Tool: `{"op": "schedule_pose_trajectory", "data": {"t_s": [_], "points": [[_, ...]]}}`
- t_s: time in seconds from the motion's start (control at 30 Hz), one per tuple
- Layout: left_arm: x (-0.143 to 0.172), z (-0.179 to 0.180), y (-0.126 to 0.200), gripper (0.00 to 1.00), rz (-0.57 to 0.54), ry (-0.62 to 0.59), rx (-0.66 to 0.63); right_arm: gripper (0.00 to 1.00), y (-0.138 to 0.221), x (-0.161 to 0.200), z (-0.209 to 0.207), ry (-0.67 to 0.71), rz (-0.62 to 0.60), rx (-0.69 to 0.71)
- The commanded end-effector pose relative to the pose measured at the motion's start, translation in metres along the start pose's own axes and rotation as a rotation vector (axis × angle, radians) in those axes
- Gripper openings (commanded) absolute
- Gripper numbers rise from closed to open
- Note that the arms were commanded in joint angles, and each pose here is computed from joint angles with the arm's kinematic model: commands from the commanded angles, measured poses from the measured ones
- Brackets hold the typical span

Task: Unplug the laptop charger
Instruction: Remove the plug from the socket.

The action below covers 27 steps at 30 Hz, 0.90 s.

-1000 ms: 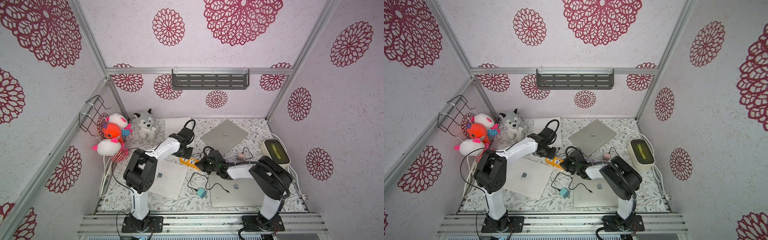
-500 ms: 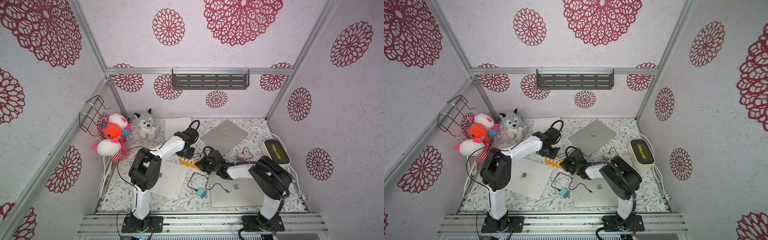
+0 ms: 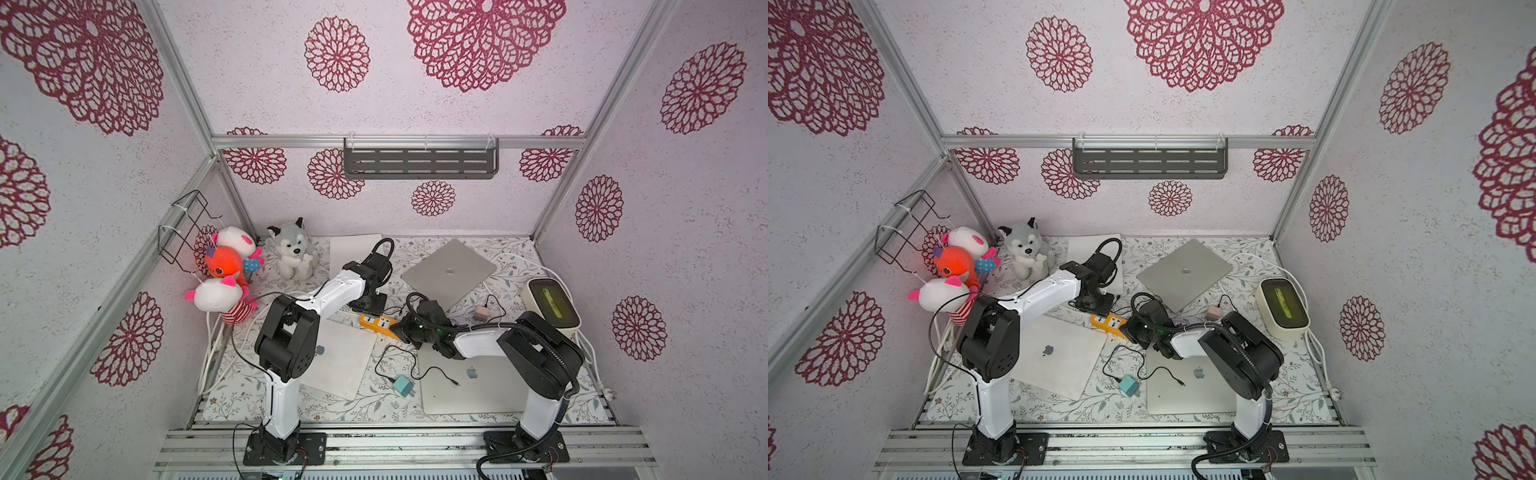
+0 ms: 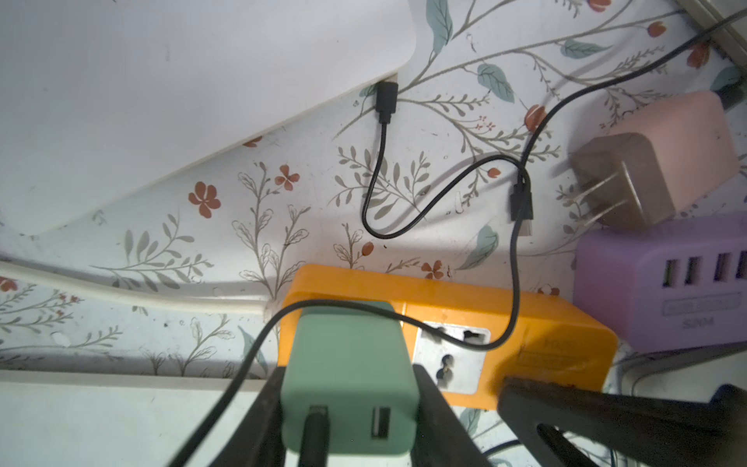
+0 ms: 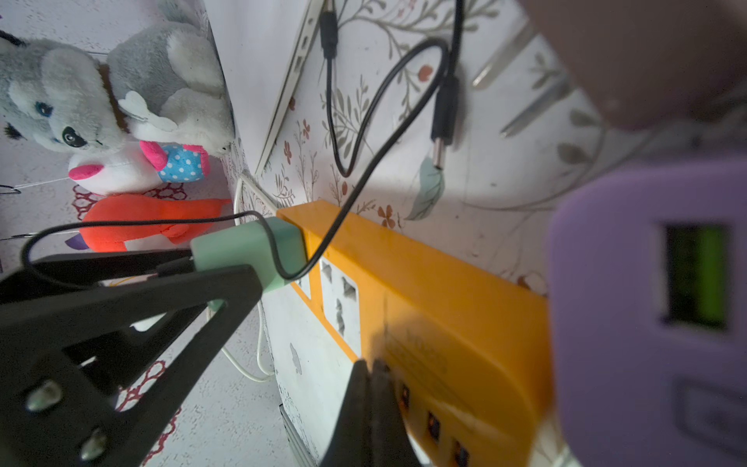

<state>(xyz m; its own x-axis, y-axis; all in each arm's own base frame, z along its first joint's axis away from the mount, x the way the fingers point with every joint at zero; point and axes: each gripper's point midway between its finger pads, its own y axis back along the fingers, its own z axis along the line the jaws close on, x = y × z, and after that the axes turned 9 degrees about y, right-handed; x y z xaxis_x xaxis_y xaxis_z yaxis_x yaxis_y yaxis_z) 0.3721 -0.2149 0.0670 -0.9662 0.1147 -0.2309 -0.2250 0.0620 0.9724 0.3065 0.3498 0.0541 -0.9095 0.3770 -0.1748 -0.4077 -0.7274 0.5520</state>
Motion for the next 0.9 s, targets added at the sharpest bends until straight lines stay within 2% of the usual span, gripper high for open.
{"op": "schedule_pose_trajectory", "data": {"t_s": [0.0, 0.07, 0.17, 0.23, 0.5, 0.63, 0.87], "points": [[-0.005, -0.018, 0.02, 0.24, -0.017, 0.02, 0.099, 0.01, -0.004, 0.028, -0.065, -0.063, 0.083, 0.2], [-0.007, -0.016, 0.021, 0.24, -0.03, 0.021, 0.068, 0.01, -0.003, 0.027, -0.065, -0.064, 0.08, 0.199], [-0.005, -0.002, 0.013, 0.22, -0.024, -0.028, -0.082, 0.0, -0.003, 0.028, -0.065, -0.063, 0.082, 0.199], [-0.005, 0.001, 0.015, 0.22, -0.022, -0.044, -0.113, 0.01, -0.003, 0.027, -0.064, -0.064, 0.083, 0.198], [-0.006, -0.028, 0.024, 0.22, -0.013, 0.07, 0.202, 0.0, -0.004, 0.028, -0.066, -0.065, 0.085, 0.202], [-0.007, -0.03, 0.026, 0.22, -0.016, 0.09, 0.235, 0.0, -0.004, 0.027, -0.066, -0.068, 0.084, 0.204], [-0.009, -0.002, 0.028, 0.2, -0.049, 0.036, 0.011, 0.0, -0.005, 0.028, -0.07, -0.075, 0.089, 0.213]]}}
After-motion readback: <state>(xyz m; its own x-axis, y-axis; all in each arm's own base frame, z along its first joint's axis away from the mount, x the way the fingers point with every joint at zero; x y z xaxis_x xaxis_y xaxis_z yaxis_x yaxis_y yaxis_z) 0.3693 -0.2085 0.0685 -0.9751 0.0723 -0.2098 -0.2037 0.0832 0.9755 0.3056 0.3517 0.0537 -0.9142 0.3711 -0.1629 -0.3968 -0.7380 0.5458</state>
